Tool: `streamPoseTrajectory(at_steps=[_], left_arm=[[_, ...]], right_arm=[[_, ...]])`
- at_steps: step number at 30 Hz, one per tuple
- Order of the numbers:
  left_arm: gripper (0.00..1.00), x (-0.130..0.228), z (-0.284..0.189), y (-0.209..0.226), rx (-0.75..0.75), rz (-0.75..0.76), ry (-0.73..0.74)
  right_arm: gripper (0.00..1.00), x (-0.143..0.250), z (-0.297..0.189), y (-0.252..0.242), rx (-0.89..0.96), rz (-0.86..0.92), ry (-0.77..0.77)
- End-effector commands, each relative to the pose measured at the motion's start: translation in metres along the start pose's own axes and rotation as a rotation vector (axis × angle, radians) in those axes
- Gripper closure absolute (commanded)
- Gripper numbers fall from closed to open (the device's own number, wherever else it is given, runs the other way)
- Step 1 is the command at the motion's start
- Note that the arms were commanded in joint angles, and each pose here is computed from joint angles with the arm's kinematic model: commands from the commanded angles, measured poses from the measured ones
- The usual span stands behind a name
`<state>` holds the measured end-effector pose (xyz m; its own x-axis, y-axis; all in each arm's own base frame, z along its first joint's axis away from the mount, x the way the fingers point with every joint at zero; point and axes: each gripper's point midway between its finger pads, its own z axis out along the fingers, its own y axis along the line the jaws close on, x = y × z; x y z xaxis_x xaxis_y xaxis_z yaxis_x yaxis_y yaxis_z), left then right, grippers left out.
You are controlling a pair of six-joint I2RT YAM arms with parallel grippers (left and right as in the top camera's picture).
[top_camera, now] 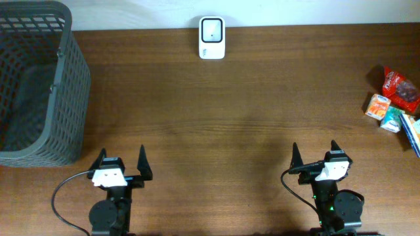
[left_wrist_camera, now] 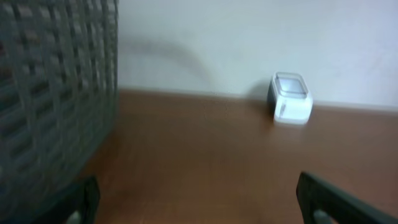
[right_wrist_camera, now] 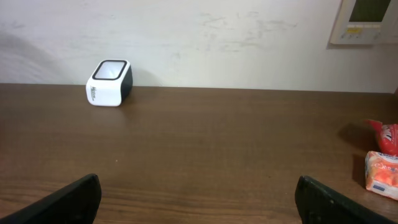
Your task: Scan the item barcode
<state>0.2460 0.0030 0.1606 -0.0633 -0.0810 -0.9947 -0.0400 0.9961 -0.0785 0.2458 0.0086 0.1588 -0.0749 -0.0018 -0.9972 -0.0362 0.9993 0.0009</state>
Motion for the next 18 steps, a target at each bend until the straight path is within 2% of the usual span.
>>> streamPoseTrajectory(at_steps=[1,18], left_arm=[[0.01,0.004,0.0,-0.0027,0.02,0.101,0.011],[0.01,0.0051,-0.0001,-0.0069,0.044,0.081,0.016]], right_arm=[[0.02,0.0034,0.0003,-0.0023,0.011,0.008,0.005],[0.01,0.0034,0.0003,-0.0023,0.011,0.008,0.005]])
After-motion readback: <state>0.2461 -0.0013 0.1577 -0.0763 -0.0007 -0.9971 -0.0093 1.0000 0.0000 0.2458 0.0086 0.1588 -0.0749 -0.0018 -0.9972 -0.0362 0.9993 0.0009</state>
